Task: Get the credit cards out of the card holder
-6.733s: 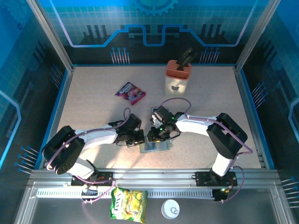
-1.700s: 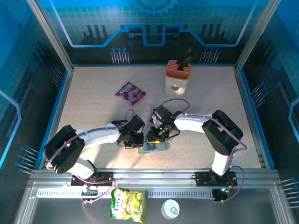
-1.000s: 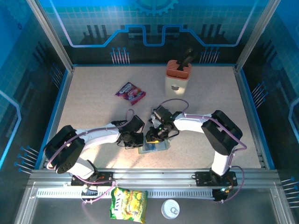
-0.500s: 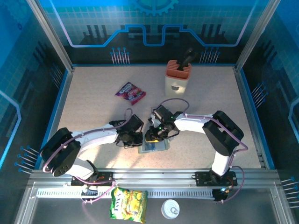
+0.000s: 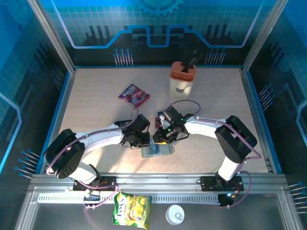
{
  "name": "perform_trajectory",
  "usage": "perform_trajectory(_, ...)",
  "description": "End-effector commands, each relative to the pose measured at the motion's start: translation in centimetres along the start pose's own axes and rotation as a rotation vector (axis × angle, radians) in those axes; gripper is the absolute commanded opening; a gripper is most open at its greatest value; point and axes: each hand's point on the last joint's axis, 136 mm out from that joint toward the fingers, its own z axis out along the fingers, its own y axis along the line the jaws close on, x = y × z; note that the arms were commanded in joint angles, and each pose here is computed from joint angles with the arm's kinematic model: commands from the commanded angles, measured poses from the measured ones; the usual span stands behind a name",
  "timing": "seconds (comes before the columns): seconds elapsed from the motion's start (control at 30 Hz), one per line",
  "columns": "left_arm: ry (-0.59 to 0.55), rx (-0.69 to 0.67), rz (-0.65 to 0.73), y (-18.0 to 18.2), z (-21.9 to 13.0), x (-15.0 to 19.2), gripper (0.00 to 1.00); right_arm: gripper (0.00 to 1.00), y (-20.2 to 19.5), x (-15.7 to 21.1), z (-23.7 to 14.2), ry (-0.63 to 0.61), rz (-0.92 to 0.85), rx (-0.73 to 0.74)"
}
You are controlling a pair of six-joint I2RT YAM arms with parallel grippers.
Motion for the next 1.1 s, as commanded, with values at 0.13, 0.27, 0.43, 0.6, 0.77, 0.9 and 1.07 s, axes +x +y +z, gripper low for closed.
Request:
perform_trajectory(0.13, 0.045, 0.017, 0.021, -0.3, 1.4, 0.8, 0.00, 0.30, -1.3, 0.5, -0.1, 0.010, 0.010, 0.040)
perform_trajectory(0.27, 0.057, 0.011, 0.012, 0.1, 1.7, 1.1, 0.00, 0.30, -1.9, 0.8, 0.3, 0.017, 0.016, 0.052)
perform_trajectory(0.43, 0.059, -0.024, 0.002, 1.1, 1.7, 1.4, 0.00, 0.30, -2.5, 1.0, 0.9, 0.033, 0.028, 0.054)
perform_trajectory(0.6, 0.063, -0.041, -0.004, 1.6, 1.8, 1.6, 0.00, 0.29, -2.4, 1.1, 1.5, 0.042, 0.036, 0.027)
perform_trajectory(0.77, 0.063, -0.055, 0.001, 1.8, 1.9, 1.6, 0.00, 0.28, -2.2, 0.9, 1.8, 0.041, 0.039, 0.004)
perform_trajectory(0.9, 0.071, -0.066, 0.001, 2.1, 2.1, 1.7, 0.00, 0.27, -2.2, 1.3, 2.0, 0.048, 0.055, -0.026)
perform_trajectory(1.07, 0.072, -0.069, 0.000, 2.2, 2.1, 1.8, 0.00, 0.26, -1.5, 1.2, 1.4, 0.035, 0.049, -0.041)
